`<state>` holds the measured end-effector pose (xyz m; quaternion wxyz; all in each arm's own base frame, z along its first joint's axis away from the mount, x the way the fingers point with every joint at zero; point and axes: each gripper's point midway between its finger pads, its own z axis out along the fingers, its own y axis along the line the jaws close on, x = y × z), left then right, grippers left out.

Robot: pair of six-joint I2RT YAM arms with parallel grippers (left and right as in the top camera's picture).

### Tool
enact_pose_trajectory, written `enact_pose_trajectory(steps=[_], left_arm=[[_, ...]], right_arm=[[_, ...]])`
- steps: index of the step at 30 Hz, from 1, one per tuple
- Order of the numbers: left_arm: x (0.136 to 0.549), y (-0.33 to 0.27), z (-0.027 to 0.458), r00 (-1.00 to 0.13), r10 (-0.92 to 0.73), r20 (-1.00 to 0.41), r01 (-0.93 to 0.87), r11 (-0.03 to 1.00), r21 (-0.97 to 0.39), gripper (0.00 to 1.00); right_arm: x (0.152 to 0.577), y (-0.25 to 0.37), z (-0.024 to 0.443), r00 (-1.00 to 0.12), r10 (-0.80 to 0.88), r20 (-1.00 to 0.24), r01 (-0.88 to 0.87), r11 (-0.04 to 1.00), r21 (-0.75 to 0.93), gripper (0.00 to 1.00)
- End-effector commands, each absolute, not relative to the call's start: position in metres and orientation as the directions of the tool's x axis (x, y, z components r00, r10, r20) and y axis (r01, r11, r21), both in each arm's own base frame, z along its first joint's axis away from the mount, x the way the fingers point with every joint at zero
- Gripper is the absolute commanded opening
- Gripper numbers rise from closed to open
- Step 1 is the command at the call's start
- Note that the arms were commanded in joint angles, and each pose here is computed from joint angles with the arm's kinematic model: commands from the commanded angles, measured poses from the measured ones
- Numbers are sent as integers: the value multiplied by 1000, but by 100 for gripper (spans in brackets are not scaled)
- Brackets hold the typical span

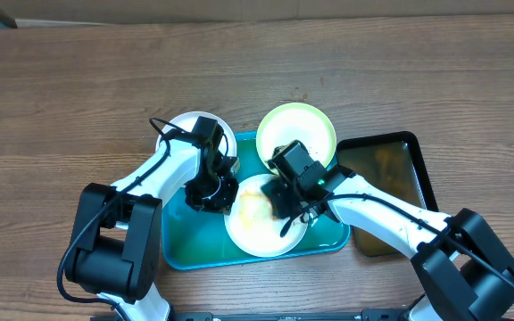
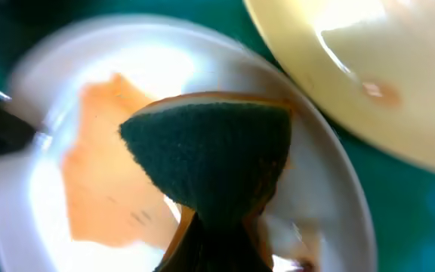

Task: Clean dirty plates on tray and stack at the side
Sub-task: 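Scrub the bottom white plate with the sponge while left gripper holds it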

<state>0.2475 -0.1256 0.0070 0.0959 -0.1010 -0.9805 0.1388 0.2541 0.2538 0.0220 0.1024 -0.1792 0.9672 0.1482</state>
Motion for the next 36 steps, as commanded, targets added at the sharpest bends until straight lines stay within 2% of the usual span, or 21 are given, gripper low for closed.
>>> enact_pose_trajectory(steps=[1, 4, 7, 18, 24, 28, 30, 33, 36], left_arm=[[248, -125, 5, -961, 217, 170, 163, 944, -287, 4], [248, -125, 5, -961, 217, 170, 163, 944, -287, 4], [248, -125, 5, -961, 217, 170, 163, 944, -287, 4], [248, -125, 5, -961, 217, 170, 163, 944, -287, 4], [248, -125, 5, -961, 217, 170, 163, 944, -287, 4], [248, -125, 5, -961, 217, 170, 163, 944, -287, 4], [248, -125, 5, -961, 217, 170, 163, 944, -287, 4], [248, -125, 5, -961, 218, 170, 163, 944, -287, 4], [248, -125, 5, -961, 217, 170, 163, 944, -288, 4]], right_arm=[[263, 228, 19, -908, -327, -260, -363, 926, 104, 4], [265, 202, 15, -907, -344, -243, -347, 937, -33, 4], [260, 199, 14, -891, -395, -222, -394, 918, -50, 4], [232, 264, 24, -885, -418, -207, -466, 817, 339, 4], [213, 263, 24, -893, -430, -133, -446, 804, 392, 4], [204, 241, 17, -902, -429, -55, -423, 850, 314, 4], [206, 221, 11, -909, -416, -34, -413, 887, 206, 4], [230, 190, 8, -931, -352, -91, -353, 935, -5, 4], [256, 190, 12, -921, -335, -199, -328, 942, -70, 4]])
